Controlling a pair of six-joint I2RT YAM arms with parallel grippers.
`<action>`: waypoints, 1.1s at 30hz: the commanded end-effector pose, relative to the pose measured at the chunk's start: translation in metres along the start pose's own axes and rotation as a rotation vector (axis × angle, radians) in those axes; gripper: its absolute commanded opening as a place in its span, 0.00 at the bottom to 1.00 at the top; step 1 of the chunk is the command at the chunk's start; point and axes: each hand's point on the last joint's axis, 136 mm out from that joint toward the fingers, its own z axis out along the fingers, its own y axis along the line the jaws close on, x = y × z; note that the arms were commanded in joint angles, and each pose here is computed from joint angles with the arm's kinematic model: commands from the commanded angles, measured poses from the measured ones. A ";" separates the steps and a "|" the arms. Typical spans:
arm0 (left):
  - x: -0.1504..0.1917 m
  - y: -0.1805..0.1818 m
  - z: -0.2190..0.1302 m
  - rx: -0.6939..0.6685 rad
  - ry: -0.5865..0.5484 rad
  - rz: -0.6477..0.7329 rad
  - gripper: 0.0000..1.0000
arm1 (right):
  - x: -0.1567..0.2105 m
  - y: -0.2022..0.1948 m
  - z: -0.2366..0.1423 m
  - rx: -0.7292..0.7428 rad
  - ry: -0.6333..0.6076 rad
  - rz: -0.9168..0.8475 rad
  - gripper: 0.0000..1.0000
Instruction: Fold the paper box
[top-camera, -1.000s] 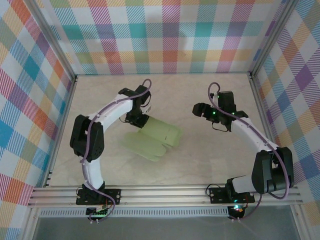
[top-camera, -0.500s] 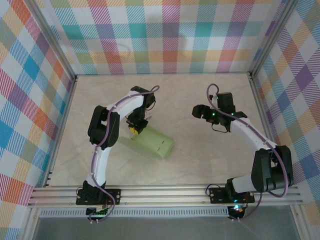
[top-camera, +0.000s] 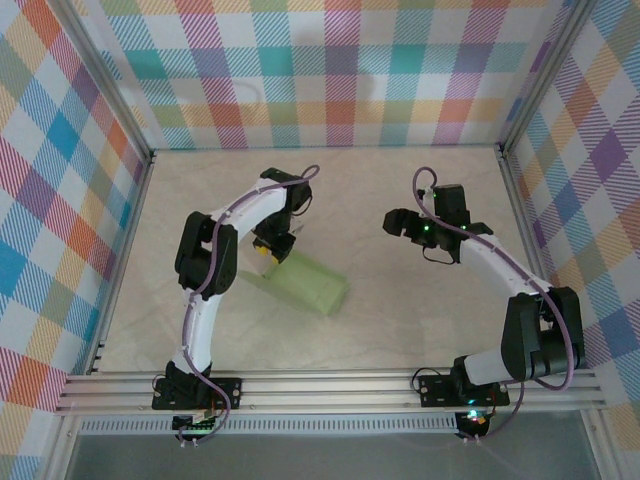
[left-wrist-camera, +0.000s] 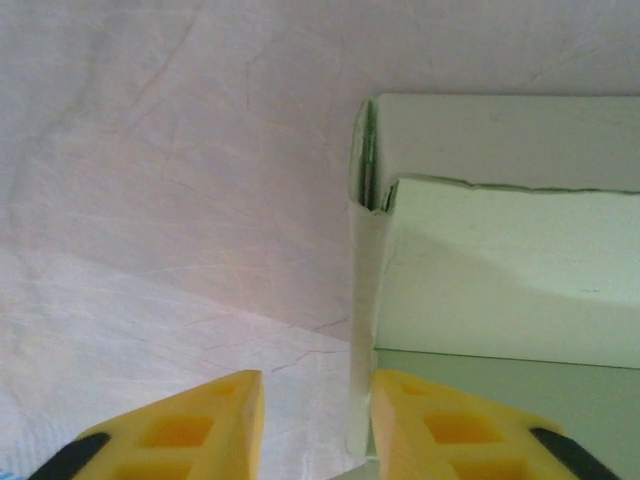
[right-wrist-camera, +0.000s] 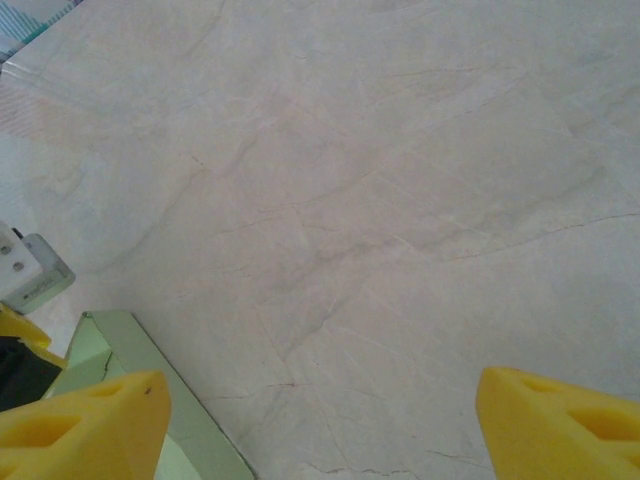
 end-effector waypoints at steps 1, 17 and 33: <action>-0.007 0.011 -0.036 -0.042 -0.145 -0.053 0.47 | 0.000 0.006 0.001 -0.048 0.004 -0.040 0.81; 0.062 0.087 -0.201 -0.129 -1.014 -0.720 1.00 | 0.032 0.052 0.033 -0.077 0.105 -0.290 0.85; 0.200 0.062 -0.009 0.168 -0.625 -1.435 0.85 | 0.038 0.076 0.054 -0.138 0.153 -0.297 0.86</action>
